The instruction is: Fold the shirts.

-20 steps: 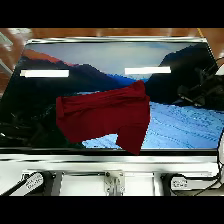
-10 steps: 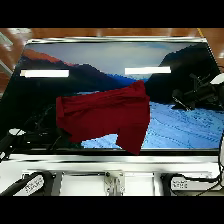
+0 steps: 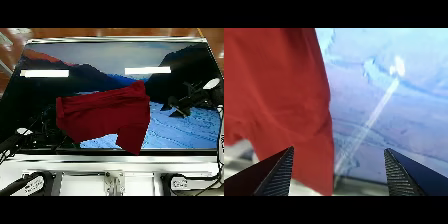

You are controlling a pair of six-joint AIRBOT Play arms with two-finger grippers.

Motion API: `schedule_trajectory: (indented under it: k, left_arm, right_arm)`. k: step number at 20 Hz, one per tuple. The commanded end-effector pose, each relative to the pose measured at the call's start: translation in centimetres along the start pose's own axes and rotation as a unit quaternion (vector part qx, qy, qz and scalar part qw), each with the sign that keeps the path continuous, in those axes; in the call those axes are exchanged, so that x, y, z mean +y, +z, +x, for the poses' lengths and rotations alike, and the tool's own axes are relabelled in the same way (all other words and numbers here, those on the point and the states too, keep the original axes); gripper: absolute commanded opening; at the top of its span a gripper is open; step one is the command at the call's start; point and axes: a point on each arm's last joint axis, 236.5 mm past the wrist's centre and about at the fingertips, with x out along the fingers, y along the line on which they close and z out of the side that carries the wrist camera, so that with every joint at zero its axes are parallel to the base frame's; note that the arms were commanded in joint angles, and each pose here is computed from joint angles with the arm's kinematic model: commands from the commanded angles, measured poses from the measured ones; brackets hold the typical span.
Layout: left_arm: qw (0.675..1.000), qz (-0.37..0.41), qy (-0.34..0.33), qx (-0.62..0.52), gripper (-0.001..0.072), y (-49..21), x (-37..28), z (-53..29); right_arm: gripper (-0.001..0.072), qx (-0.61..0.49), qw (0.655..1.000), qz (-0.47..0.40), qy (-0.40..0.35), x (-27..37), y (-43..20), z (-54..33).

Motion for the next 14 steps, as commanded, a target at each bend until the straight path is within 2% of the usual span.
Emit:
schedule_trajectory:
  k: [1,4,7,10,11,12,13,14]
  left_arm:
    - [1.0,0.008,-0.001,0.003,0.004,-0.1,0.0,0.1]
    - [1.0,0.013,-0.002,0.003,0.004,-0.2,-0.1,0.1]
    - [0.999,0.039,-0.014,0.025,0.004,-0.8,-1.2,-0.4]
    - [0.998,0.056,-0.016,0.018,0.004,0.2,-2.2,-1.1]
    - [0.998,0.062,-0.017,0.009,0.004,0.9,-2.6,-1.4]
    - [0.997,0.07,-0.018,0.001,0.004,1.5,-3.1,-1.8]
    - [0.997,0.078,-0.017,-0.007,0.0039,2.2,-3.5,-2.1]
    - [0.995,0.098,-0.006,-0.011,0.0038,2.9,-3.7,-2.8]
  right_arm:
    - [0.0674,0.056,0.998,0.004,-0.002,-0.5,-2.6,4.1]
    - [0.0673,0.101,0.994,-0.037,-0.007,0.2,-4.1,7.3]
    - [0.067,0.083,0.996,-0.042,0.004,1.8,-2.8,9.9]
    - [0.0541,0.087,0.995,-0.038,0.015,2.8,-2.7,11.7]
    - [0.0471,0.087,0.995,-0.038,0.014,2.9,-2.7,12.0]
    - [0.0351,0.078,0.996,-0.038,0.014,3.1,-2.3,12.1]
    - [0.0143,0.072,0.996,-0.034,0.026,3.7,-2.1,11.9]
    - [0.0063,0.065,0.997,-0.037,0.035,4.4,-1.9,11.5]
